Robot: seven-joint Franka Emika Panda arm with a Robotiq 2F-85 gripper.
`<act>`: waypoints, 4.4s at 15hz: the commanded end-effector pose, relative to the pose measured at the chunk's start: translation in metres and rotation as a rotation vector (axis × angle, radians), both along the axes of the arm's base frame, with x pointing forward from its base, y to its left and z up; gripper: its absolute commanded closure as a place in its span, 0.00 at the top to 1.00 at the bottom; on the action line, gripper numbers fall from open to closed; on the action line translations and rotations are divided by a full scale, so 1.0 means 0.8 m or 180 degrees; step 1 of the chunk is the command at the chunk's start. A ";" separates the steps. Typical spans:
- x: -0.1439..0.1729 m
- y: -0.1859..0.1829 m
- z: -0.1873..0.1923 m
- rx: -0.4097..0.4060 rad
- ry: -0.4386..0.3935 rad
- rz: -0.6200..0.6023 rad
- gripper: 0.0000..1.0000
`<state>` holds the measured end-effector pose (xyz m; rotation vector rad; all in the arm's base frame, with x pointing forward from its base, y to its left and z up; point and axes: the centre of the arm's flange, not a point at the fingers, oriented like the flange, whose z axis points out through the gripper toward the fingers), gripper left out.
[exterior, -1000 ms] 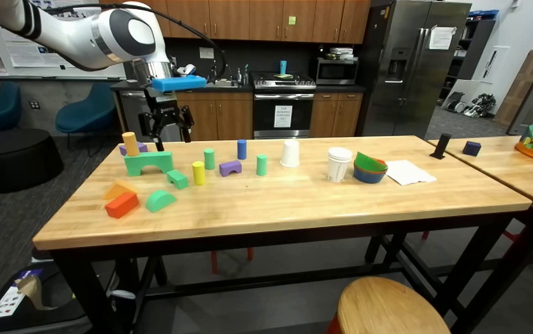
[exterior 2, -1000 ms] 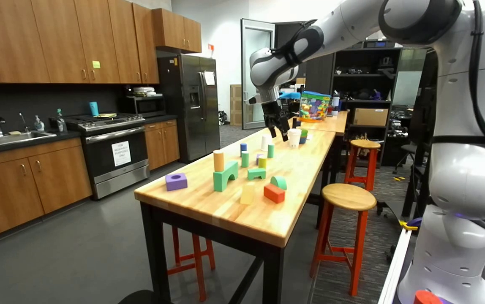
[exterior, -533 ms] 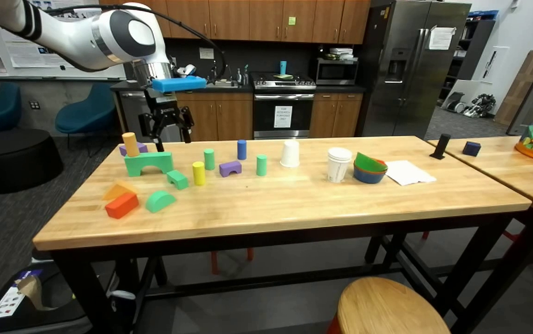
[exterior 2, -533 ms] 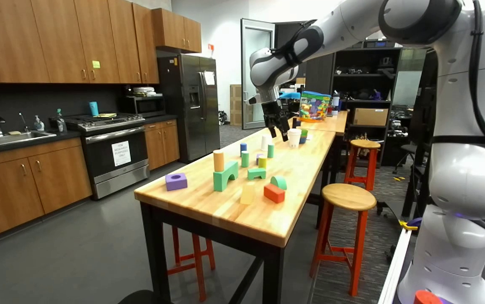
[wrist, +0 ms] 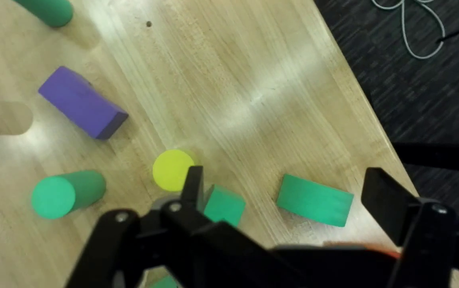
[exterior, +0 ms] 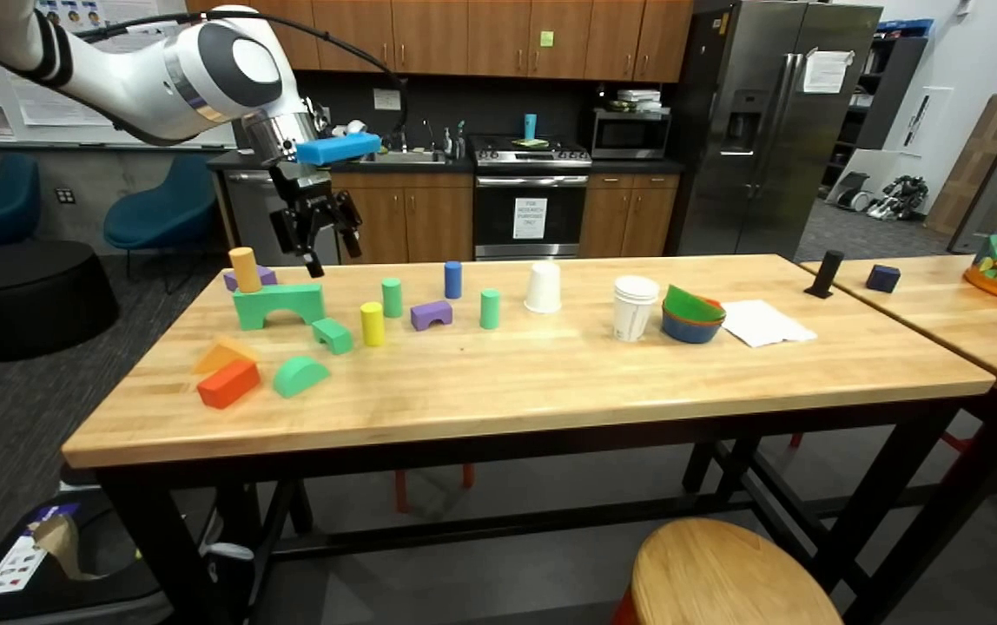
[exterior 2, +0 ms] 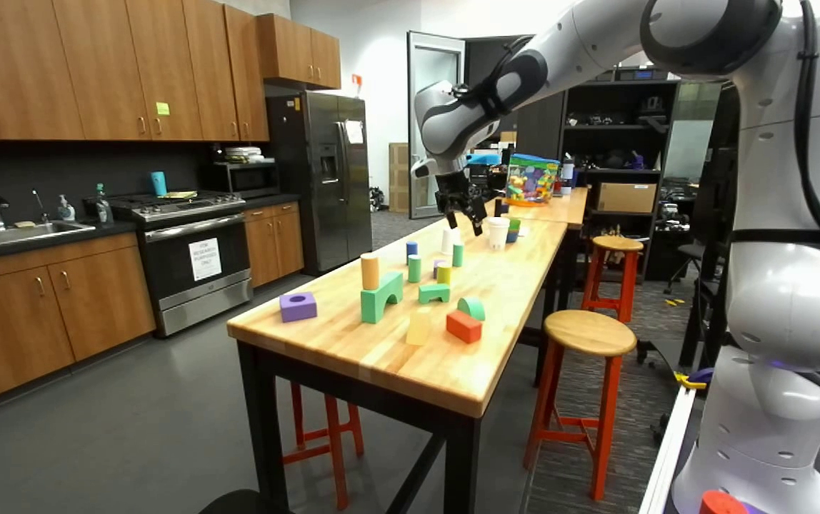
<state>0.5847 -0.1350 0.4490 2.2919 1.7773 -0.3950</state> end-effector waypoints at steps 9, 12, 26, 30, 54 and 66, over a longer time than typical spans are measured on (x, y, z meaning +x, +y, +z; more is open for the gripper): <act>0.012 0.005 -0.006 -0.0014 -0.0049 0.0862 1.00; 0.010 0.012 -0.007 0.0135 0.0000 0.0935 1.00; 0.022 -0.025 -0.042 0.0705 0.0021 0.1399 1.00; 0.024 -0.035 -0.057 0.0503 0.0135 0.1302 1.00; 0.056 -0.030 -0.069 0.1002 0.0091 0.1746 1.00; 0.116 -0.061 -0.066 0.0921 -0.0143 0.1799 1.00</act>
